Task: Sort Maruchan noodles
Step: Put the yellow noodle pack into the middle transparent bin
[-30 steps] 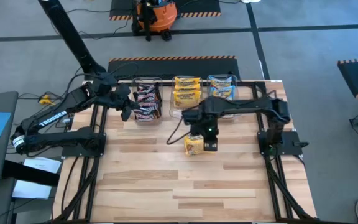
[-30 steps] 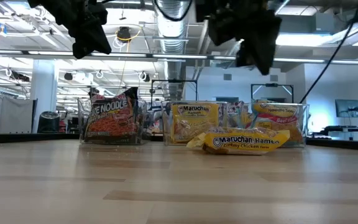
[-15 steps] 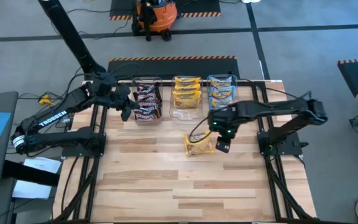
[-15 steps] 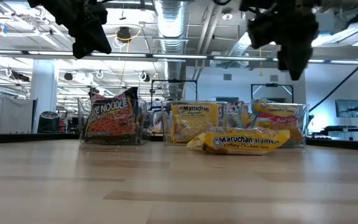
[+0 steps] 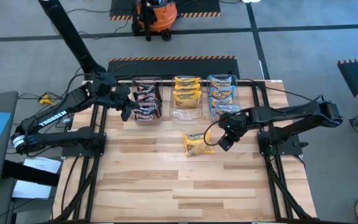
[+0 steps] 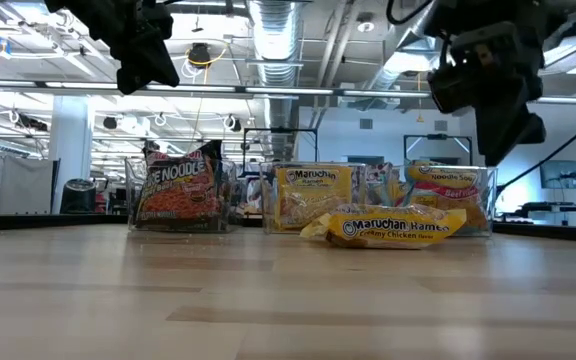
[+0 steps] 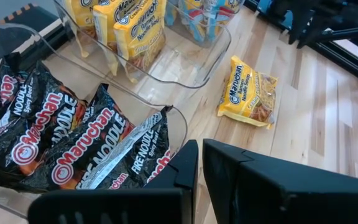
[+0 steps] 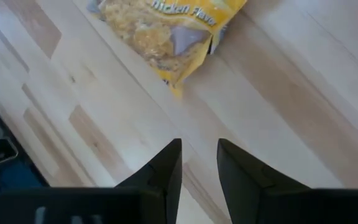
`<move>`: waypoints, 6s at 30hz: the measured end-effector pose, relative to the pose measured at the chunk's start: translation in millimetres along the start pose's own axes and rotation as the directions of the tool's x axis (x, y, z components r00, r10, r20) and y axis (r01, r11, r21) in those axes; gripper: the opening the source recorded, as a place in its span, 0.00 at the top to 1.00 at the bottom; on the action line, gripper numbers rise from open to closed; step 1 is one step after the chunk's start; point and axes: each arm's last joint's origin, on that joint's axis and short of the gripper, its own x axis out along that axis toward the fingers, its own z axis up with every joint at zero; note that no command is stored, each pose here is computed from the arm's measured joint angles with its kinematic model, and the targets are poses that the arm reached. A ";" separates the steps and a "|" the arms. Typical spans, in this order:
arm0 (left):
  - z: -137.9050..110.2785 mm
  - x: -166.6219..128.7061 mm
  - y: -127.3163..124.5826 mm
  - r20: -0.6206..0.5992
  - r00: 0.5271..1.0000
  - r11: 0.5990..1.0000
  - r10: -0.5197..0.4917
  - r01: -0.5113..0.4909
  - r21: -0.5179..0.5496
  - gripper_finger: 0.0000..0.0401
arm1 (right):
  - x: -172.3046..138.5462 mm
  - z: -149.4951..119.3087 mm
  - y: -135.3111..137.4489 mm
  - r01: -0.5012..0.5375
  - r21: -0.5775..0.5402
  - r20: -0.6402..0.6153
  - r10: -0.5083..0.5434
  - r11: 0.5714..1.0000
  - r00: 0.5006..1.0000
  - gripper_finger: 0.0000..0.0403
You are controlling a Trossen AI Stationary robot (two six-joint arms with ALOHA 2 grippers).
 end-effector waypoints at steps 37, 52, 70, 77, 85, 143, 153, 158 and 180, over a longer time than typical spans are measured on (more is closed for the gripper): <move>-0.4 0.0 0.0 -0.004 1.000 1.000 0.000 0.000 0.015 0.97 | 65.8 -16.1 -28.4 -0.220 0.302 0.341 0.110 0.927 0.934 0.40; -0.6 0.0 0.0 -0.006 1.000 1.000 0.001 0.000 0.015 0.97 | 68.8 -13.9 -35.7 -0.290 0.326 0.451 0.121 0.900 0.884 0.40; -0.6 0.0 0.1 -0.006 1.000 1.000 0.001 -0.001 0.016 0.97 | 86.5 -5.2 -36.2 -0.300 0.367 0.492 0.090 0.880 0.866 0.40; -0.6 0.0 0.2 -0.005 1.000 1.000 0.007 -0.007 0.017 0.97 | 103.5 -0.1 -32.3 -0.328 0.367 0.446 0.145 0.871 0.883 0.40; -0.6 0.0 0.2 -0.005 1.000 1.000 0.006 -0.006 0.016 0.97 | 119.7 12.0 -22.3 -0.318 0.376 0.385 0.165 0.870 0.908 0.45; -4.7 -0.1 0.8 -0.047 0.999 1.000 0.014 -0.014 0.004 0.97 | -24.9 129.0 51.4 0.073 -0.217 0.722 0.110 0.973 0.683 0.98; -4.6 -0.1 0.9 -0.046 0.999 1.000 0.015 -0.015 0.004 0.97 | -38.2 141.1 29.3 0.311 -0.058 0.830 -0.128 0.949 0.543 0.98; -4.6 -0.1 0.8 -0.046 0.999 1.000 0.014 -0.014 0.004 0.97 | -20.3 143.6 27.2 0.391 -0.002 0.817 -0.224 0.920 0.532 0.98; -4.6 -0.1 1.5 -0.044 0.998 0.999 0.039 -0.038 0.029 0.97 | 61.7 145.0 20.7 0.473 0.149 0.730 -0.419 0.868 0.540 0.98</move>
